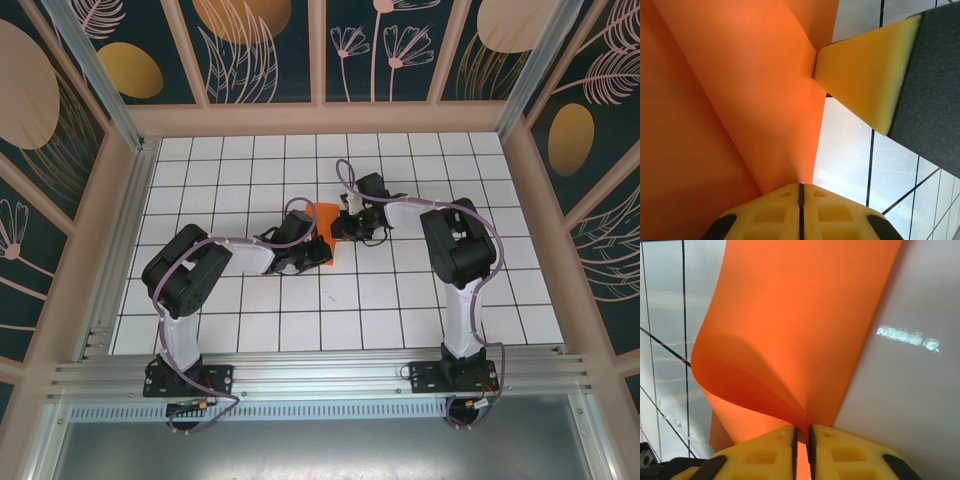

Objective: Fold a paper plane with a square sheet of paper (pick it up from the middle)
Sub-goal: Fold the triangle a second time at the center of the table.

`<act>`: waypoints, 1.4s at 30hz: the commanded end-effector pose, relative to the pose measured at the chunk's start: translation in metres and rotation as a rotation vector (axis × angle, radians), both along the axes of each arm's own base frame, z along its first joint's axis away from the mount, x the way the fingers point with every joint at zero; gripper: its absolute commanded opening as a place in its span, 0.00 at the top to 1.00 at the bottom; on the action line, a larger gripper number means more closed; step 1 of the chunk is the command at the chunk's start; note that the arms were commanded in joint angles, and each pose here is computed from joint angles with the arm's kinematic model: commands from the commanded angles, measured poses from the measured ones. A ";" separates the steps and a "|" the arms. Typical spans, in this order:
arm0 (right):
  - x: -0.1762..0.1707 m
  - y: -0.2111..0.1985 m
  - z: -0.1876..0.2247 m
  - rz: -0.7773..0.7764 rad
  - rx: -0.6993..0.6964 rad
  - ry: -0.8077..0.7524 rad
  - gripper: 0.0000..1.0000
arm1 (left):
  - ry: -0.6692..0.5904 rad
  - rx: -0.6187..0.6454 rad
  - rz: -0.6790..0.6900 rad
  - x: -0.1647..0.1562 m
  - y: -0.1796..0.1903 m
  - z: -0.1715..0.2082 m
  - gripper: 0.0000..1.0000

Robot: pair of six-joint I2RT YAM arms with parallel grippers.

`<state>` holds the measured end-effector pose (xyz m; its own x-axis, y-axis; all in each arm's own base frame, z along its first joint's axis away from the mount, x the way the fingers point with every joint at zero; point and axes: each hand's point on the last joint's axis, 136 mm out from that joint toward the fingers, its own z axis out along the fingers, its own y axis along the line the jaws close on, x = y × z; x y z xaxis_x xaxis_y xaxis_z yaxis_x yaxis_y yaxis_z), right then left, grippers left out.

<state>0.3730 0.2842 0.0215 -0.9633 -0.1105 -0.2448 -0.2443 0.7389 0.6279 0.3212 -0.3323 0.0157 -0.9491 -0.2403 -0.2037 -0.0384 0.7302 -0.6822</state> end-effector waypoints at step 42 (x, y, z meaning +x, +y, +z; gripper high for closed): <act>-0.019 0.003 0.023 -0.054 0.007 -0.102 0.95 | 0.057 0.079 0.086 -0.004 0.020 -0.019 0.97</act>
<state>0.3673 0.2875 0.0606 -0.9146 -0.0376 -0.4026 -0.2924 0.7490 0.5946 0.3233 -0.3297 0.0149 -0.9424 -0.2740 -0.1917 -0.0745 0.7309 -0.6784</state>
